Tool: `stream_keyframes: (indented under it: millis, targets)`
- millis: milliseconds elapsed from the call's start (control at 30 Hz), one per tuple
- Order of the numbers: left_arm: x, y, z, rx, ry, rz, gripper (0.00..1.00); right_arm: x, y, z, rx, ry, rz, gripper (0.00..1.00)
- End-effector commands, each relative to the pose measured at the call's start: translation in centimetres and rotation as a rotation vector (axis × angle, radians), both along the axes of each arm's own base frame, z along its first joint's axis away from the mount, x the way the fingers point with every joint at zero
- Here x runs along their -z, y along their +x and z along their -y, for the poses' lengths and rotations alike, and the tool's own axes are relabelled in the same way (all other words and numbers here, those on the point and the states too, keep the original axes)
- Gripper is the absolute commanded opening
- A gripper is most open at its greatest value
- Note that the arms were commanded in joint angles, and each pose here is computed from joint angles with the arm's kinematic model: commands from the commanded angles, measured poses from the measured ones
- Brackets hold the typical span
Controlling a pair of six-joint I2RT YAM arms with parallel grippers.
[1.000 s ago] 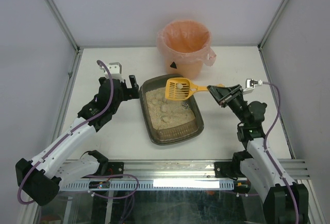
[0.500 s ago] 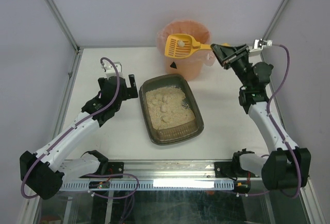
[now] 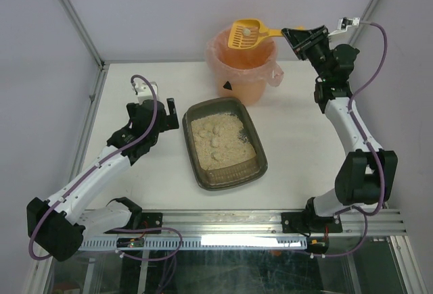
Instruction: Clean the litter box
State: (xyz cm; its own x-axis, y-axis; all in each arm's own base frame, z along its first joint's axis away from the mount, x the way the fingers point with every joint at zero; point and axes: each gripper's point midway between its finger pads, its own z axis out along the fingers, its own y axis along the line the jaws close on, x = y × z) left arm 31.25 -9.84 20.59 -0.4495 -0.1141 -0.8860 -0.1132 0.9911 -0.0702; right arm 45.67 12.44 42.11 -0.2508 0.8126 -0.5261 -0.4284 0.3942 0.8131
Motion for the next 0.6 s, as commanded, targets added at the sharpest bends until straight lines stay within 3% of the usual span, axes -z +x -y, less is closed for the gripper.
stream_keyframes:
  millis: [0, 300, 567]
  targets:
    - [-2.6, 0.8, 0.3, -0.004, -0.053, 0.06, 0.99, -1.3, 2.1, 0.7, 0.051, -0.163, 0.107, 0.0]
    - [-2.3, 0.9, 1.2, 0.039, -0.08, 0.036, 0.99, 1.2, 5.1, 1.2, 0.09, -0.533, 0.186, 0.0]
    - [-2.2, 0.5, 2.3, 0.096, -0.124, 0.022, 0.99, 0.8, 5.1, -0.9, 0.082, -0.828, 0.32, 0.0]
